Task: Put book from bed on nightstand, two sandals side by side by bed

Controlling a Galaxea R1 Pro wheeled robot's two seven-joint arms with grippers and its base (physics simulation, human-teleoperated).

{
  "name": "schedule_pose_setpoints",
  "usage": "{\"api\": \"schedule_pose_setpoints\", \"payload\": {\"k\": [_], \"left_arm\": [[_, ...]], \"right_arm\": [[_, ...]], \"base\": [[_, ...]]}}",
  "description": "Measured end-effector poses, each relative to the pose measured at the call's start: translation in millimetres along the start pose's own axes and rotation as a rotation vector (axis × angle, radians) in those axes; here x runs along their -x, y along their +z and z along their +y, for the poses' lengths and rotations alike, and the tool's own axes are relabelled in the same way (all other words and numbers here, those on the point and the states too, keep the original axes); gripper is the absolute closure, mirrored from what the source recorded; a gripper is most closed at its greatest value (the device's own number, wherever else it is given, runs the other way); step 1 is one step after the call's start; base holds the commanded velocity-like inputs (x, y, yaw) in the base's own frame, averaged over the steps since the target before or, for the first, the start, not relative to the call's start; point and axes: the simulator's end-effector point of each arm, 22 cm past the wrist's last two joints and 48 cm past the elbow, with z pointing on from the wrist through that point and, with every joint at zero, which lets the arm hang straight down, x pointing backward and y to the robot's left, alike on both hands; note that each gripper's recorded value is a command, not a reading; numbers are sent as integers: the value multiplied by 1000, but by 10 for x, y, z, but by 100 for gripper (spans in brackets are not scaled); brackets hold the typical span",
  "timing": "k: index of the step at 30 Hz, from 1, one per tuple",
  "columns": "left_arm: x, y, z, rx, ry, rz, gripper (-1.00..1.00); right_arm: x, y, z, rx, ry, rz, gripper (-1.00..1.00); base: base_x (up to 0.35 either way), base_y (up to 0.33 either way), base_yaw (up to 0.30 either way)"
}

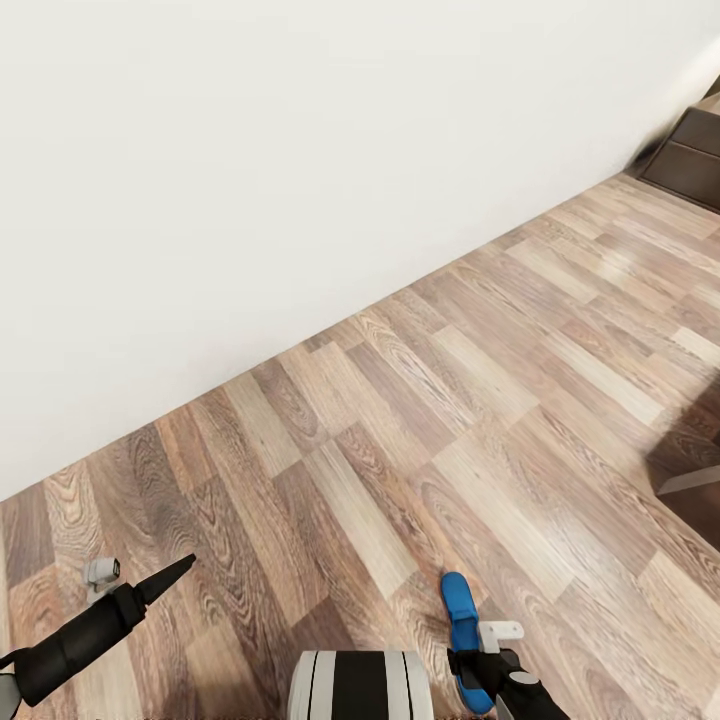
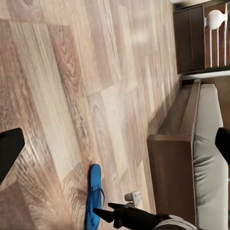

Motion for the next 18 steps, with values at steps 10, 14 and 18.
{"api": "schedule_pose_setpoints", "payload": {"k": [10, 14, 18], "left_arm": [[-45, 13, 75, 10, -14, 9, -100], [-81, 23, 139, 20, -25, 17, -100], [-81, 22, 140, 20, -25, 16, -100]], "right_arm": [[-97, 45, 0, 0, 0, 20, -100], [-174, 79, 0, 0, 1, 37, -100], [-174, 79, 0, 0, 1, 37, -100]], "base": [[0, 0, 0], [0, 0, 0], [0, 0, 0]]}}
